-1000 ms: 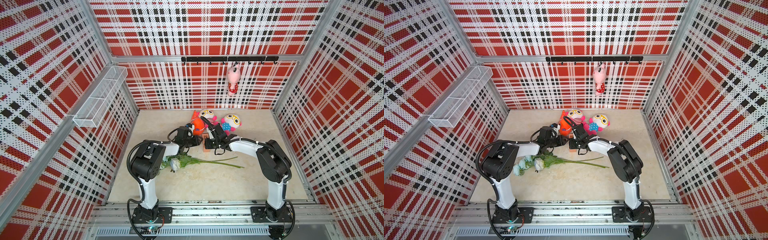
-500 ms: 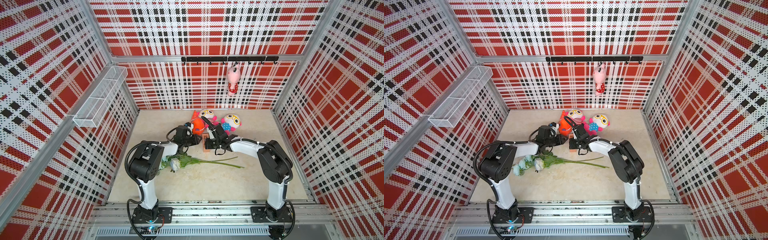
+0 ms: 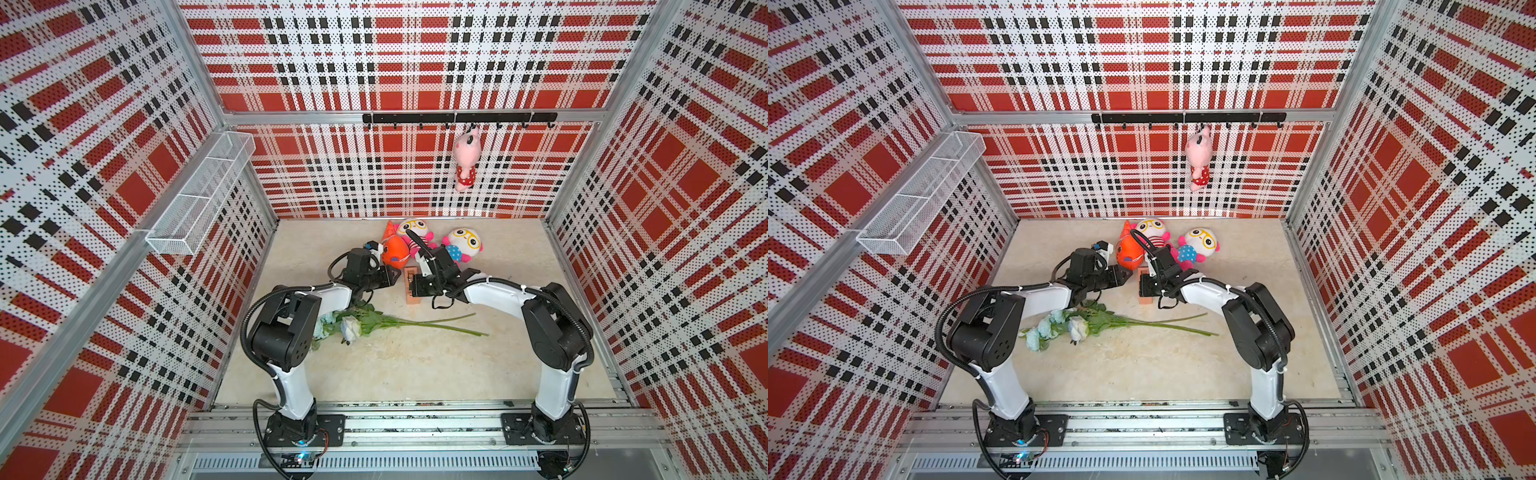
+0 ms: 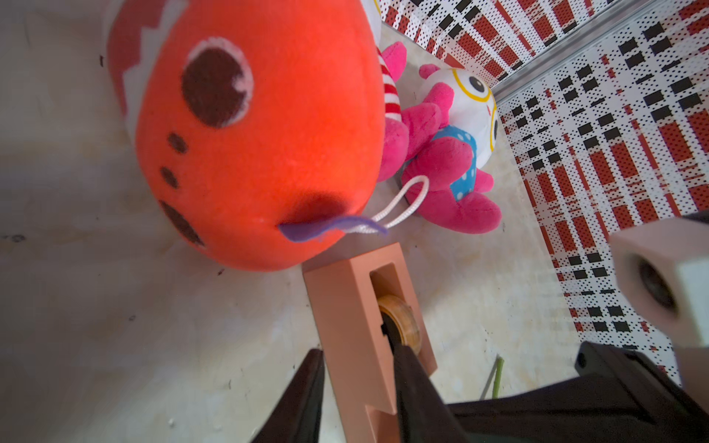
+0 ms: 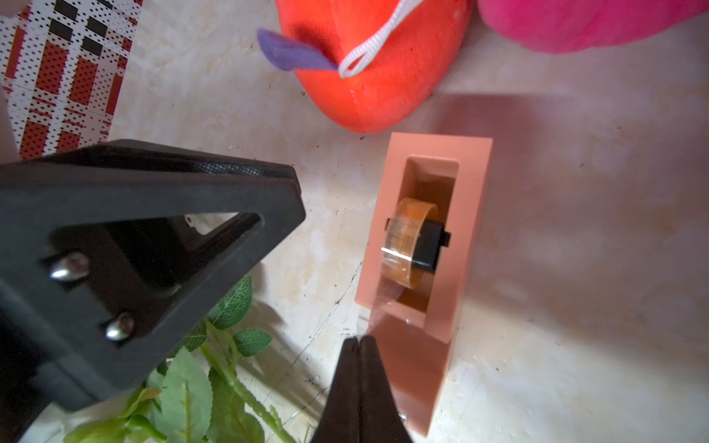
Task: Wrap bouquets with tape
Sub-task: Pull the tape from the tape cutter.
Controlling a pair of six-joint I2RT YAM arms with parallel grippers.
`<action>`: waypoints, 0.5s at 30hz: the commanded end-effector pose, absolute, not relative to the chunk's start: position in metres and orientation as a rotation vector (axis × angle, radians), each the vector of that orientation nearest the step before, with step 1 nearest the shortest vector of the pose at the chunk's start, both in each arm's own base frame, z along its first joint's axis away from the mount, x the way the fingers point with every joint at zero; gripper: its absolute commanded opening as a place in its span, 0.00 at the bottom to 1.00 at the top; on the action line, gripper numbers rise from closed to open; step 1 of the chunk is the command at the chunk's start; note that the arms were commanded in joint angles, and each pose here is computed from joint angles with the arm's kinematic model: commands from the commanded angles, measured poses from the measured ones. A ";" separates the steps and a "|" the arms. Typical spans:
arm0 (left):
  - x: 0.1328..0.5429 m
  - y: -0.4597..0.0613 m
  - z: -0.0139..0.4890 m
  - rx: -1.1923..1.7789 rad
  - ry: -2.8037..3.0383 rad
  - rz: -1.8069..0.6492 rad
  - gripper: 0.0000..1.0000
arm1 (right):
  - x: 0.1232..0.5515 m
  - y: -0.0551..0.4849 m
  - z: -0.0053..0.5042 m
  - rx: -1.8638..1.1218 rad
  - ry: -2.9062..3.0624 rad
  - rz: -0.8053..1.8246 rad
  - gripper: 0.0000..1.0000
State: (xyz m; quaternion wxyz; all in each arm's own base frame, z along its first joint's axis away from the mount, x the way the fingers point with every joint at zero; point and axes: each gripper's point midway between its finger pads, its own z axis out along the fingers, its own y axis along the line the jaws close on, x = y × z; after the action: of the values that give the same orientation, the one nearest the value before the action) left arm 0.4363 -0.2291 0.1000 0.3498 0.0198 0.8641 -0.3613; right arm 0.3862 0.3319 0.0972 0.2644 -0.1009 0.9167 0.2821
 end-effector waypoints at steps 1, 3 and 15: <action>0.432 -0.223 0.119 0.105 2.203 -0.911 0.36 | 0.381 0.337 0.122 -0.282 2.428 0.834 0.00; 0.430 -0.220 0.125 0.139 2.190 -0.879 0.37 | 0.379 0.337 0.123 -0.282 2.427 0.845 0.00; 0.417 -0.186 0.162 0.186 2.086 -0.758 0.44 | 0.354 0.327 0.142 -0.241 2.413 0.882 0.00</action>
State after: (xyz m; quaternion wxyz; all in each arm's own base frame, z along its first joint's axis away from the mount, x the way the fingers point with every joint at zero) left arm 0.4231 -0.1926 0.1563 0.4266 0.0531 0.8416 -0.3269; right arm 0.3628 0.3214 0.1122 0.2596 -0.0879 0.9131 0.3018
